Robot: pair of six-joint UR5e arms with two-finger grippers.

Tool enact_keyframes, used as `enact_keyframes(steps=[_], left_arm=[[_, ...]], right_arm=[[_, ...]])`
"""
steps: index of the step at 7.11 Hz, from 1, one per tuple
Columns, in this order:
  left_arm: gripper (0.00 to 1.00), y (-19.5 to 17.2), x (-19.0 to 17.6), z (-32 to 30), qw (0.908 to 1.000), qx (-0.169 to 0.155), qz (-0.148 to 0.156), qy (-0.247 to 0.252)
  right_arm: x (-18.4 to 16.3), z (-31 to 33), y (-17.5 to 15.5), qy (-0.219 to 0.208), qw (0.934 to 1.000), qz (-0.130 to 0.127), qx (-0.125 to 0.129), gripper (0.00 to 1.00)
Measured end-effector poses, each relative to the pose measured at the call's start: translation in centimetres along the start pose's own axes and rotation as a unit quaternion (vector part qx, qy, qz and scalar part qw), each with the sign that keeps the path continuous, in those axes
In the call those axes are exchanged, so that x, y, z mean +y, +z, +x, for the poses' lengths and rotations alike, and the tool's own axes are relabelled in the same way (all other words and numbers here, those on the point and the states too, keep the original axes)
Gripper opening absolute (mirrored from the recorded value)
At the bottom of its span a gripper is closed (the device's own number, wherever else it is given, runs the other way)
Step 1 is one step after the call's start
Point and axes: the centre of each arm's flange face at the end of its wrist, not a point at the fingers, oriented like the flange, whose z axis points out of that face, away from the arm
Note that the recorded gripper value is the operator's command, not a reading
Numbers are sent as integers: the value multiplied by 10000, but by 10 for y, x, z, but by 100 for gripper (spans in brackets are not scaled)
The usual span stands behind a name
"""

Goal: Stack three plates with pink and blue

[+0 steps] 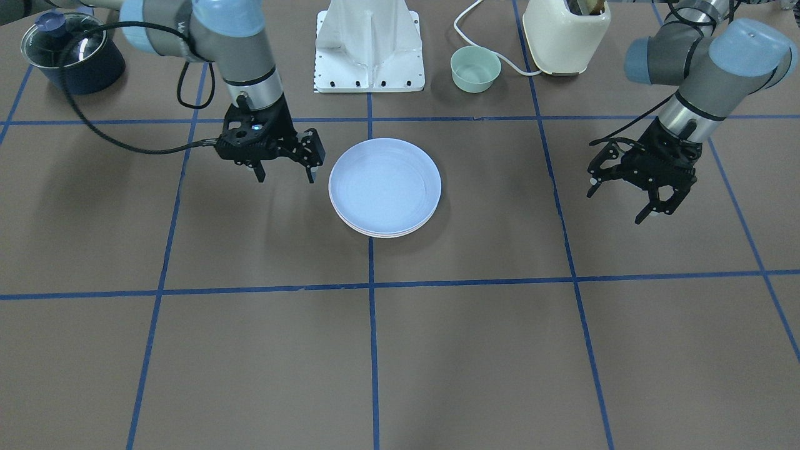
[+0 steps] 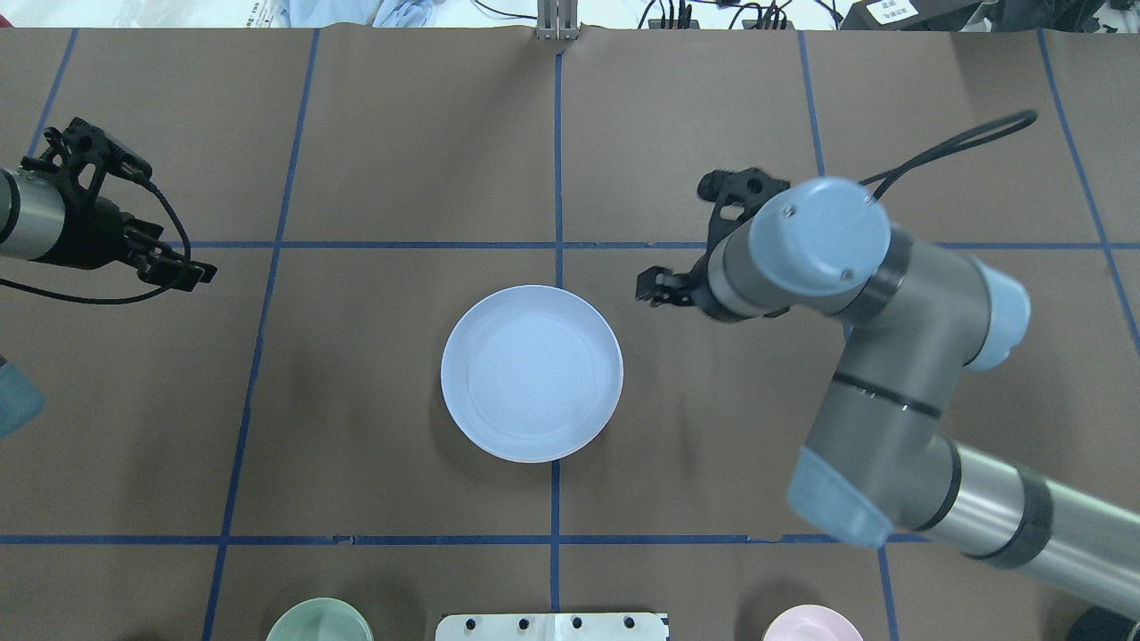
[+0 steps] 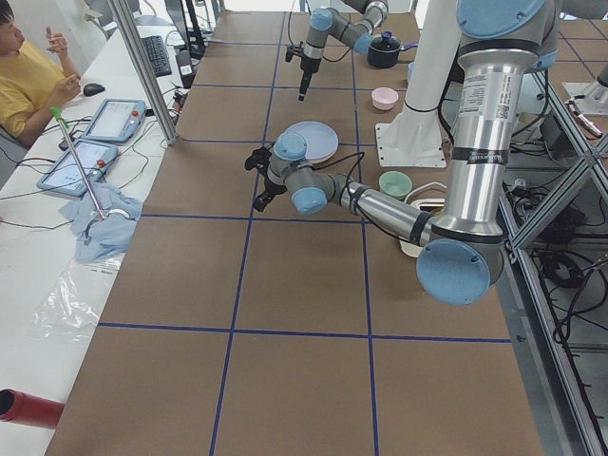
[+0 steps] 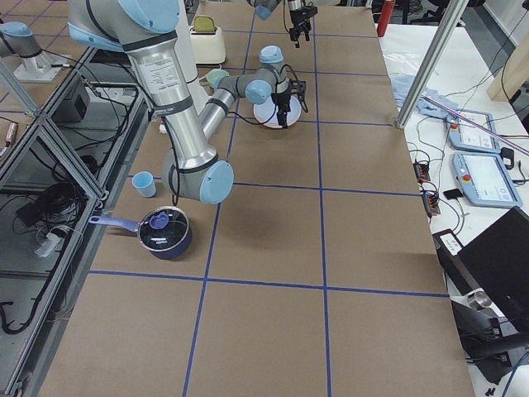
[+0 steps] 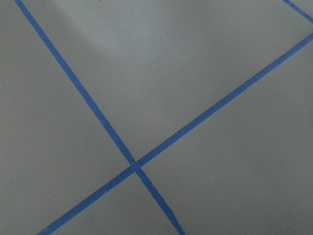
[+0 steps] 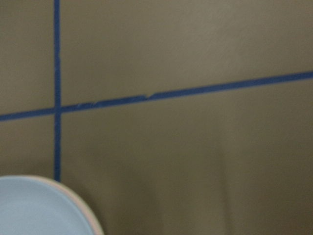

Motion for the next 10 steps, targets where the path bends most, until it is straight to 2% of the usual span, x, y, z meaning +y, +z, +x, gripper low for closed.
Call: enact_keyframes(steps=[2, 3, 4, 5, 6, 7, 8, 10], left_arm=[[100, 3, 24, -49, 9988, -245, -207, -367], [100, 3, 36, -70, 9974, -336, -320, -545], [100, 3, 49, -87, 9958, -338, -451, -715], [100, -5, 61, -104, 9941, -247, -630, -845], [100, -18, 68, -129, 9931, -212, -884, -747], [100, -40, 73, -165, 9910, -309, -1201, -507], [100, -67, 77, -201, 9875, -432, -1432, -502], [100, -111, 88, -246, 9820, -646, -1543, -875]], right_arm=[[-103, 102, -16, -594, 9972, -128, 439, 100], [-158, 171, -16, -920, 9933, -320, 629, 100], [-200, 245, -20, -1298, 9875, -563, 696, 100], [-221, 318, -26, -1660, 9807, -776, 684, 100], [-225, 385, -35, -1879, 9757, -916, 653, 100], [-218, 450, -45, -1973, 9730, -1010, 649, 100], [-202, 506, -53, -1996, 9715, -1085, 671, 100], [-153, 586, -54, -2018, 9715, -1032, 693, 100]])
